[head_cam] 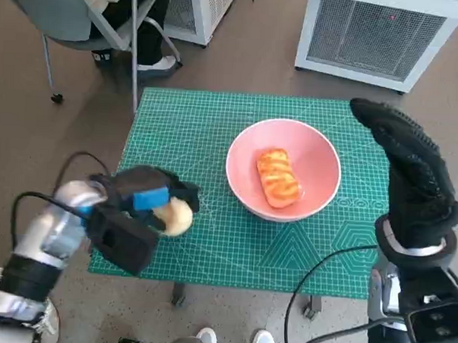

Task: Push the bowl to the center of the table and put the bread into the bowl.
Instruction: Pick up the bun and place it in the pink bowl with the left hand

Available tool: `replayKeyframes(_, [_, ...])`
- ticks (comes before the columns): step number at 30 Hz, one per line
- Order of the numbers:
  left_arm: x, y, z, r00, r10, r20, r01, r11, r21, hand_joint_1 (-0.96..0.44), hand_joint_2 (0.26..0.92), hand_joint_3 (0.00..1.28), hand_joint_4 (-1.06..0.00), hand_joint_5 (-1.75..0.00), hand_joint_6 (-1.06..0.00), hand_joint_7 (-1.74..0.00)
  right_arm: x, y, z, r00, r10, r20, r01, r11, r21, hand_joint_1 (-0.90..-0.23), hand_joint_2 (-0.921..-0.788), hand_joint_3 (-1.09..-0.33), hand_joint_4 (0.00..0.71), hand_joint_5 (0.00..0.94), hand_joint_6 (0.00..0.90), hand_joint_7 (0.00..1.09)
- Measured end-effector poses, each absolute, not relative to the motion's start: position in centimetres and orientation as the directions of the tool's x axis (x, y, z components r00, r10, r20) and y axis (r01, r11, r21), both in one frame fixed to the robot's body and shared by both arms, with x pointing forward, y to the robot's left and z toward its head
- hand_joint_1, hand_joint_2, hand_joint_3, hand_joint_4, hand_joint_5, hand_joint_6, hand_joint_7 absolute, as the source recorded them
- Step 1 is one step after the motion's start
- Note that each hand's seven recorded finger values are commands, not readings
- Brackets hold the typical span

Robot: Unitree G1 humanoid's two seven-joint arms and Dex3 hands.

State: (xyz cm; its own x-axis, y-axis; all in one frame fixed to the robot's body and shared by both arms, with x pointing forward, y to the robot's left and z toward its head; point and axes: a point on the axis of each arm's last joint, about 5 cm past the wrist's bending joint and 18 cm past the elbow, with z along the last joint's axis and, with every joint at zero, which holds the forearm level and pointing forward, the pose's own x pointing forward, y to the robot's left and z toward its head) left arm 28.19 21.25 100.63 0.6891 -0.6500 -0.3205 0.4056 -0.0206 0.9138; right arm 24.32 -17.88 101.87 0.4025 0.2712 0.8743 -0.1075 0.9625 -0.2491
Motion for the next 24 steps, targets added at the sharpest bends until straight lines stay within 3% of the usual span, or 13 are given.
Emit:
replayKeyframes(10, [28.4,19.2,106.3,0.708,-0.706,-0.013,0.147,0.130,0.981,0.00,0.919,0.04,-0.67,-1.15,-0.71,-1.11,24.5,-17.8,101.8,0.409,0.267,0.873,-0.113,0.964,-0.241,-0.421,-0.921,-0.556,0.415,0.004,0.074,0.76])
replayKeyframes(18, [29.0,15.6,109.0,0.603,-0.770,0.206,-0.010,0.251,0.968,0.00,0.919,0.04,-0.68,-1.16,-0.70,-1.10,24.7,-17.6,101.9,0.404,0.264,0.876,-0.122,0.964,-0.235,-0.415,-0.921,-0.544,0.428,0.010,0.084,0.77])
replayKeyframes(24, [30.3,13.0,108.8,0.543,-0.808,0.229,-0.004,0.271,0.963,0.00,0.920,0.08,-0.64,-1.21,-0.65,-1.15,24.8,-17.5,102.1,0.398,0.264,0.879,-0.124,0.964,-0.233,-0.409,-0.921,-0.540,0.430,0.010,0.086,0.78])
